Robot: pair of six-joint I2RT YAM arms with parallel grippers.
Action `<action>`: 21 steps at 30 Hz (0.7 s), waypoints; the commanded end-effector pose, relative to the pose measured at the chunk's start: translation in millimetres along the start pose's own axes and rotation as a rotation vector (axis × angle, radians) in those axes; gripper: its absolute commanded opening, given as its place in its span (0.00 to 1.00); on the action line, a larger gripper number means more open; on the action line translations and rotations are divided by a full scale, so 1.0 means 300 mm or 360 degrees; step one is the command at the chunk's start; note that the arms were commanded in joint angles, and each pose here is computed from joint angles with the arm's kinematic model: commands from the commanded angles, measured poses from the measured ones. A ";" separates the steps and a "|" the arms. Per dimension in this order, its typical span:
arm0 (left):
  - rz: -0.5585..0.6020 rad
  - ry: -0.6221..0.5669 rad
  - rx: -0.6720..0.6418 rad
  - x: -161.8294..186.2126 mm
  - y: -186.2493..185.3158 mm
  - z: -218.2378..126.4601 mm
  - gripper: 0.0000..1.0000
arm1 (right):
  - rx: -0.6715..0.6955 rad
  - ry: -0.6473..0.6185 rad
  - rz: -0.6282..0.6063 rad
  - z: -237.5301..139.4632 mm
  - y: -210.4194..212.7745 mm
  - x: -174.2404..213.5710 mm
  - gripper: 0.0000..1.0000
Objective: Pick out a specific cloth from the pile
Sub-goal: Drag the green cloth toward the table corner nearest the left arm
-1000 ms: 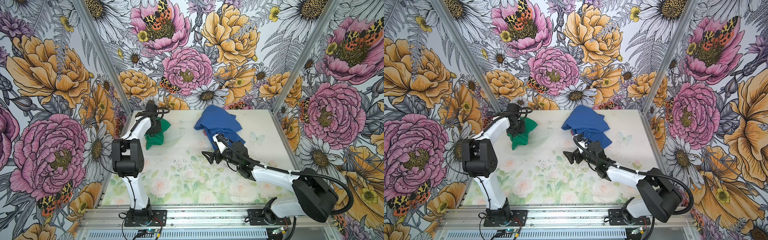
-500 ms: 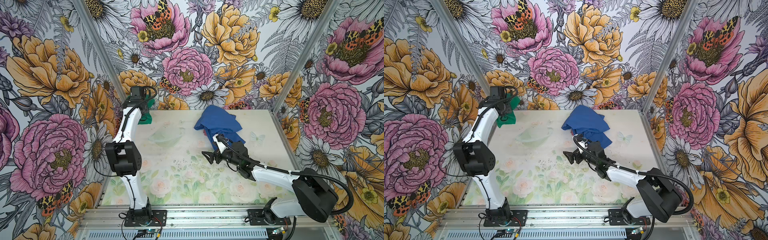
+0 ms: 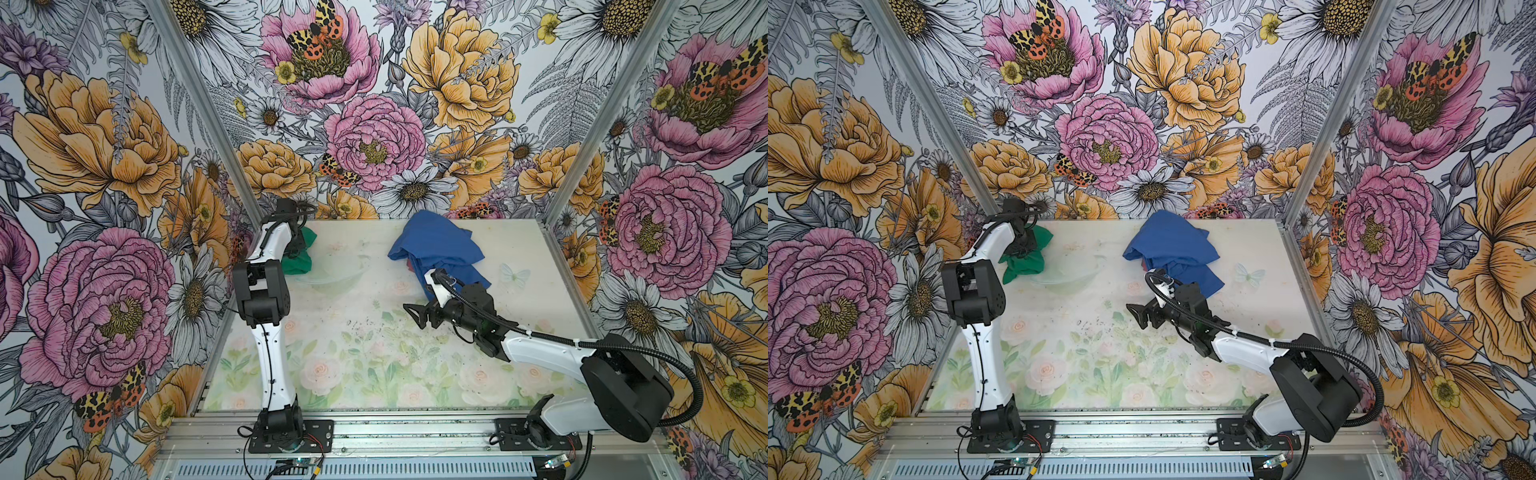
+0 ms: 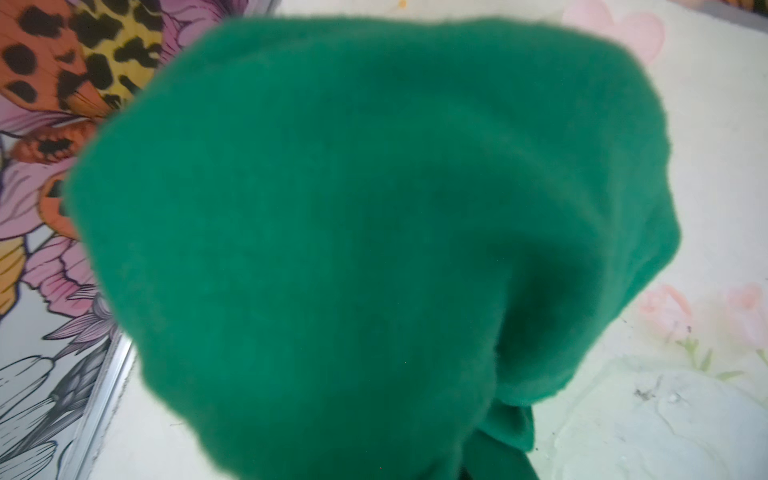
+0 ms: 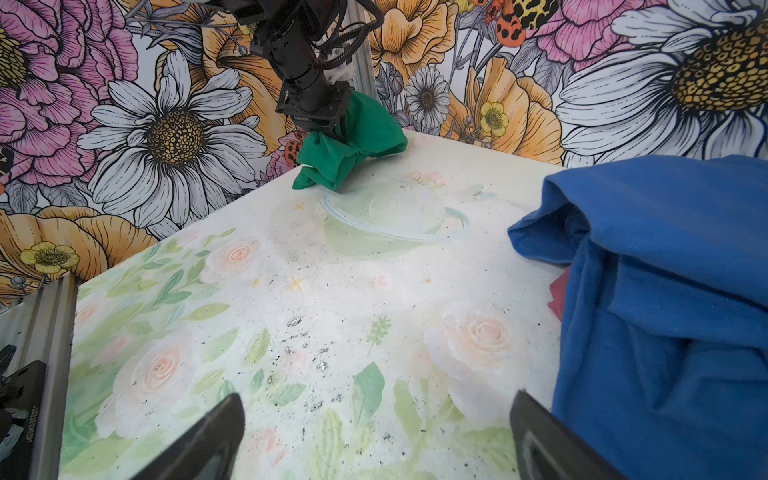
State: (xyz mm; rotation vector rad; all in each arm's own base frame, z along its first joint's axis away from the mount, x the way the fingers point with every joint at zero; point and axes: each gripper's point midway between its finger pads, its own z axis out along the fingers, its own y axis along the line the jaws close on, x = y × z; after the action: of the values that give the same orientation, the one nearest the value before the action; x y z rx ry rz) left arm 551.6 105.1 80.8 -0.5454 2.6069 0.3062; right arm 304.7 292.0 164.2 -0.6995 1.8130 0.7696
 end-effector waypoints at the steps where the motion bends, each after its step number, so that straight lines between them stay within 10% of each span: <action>1: -0.0015 -0.0020 0.0074 -0.022 -0.031 0.008 0.00 | -0.0038 -0.0042 -0.0018 0.015 0.019 -0.036 0.99; 5: 0.0017 0.0009 0.0132 -0.008 -0.057 0.028 0.01 | -0.0034 -0.0031 -0.0018 0.024 0.018 -0.032 0.99; 11: 0.0066 -0.0006 0.0174 -0.018 -0.068 0.003 0.51 | 0.0004 -0.0023 -0.0015 0.034 0.011 -0.026 1.00; 21: 0.0053 -0.0121 0.0178 -0.082 -0.041 -0.119 0.90 | -0.0018 -0.0019 -0.0021 0.033 0.022 -0.029 1.00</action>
State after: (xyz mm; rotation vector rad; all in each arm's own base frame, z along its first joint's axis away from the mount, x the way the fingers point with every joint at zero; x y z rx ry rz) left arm 556.3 92.5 71.8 -0.4540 2.6464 0.2205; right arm 303.8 297.2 156.8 -0.7119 1.8304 0.7701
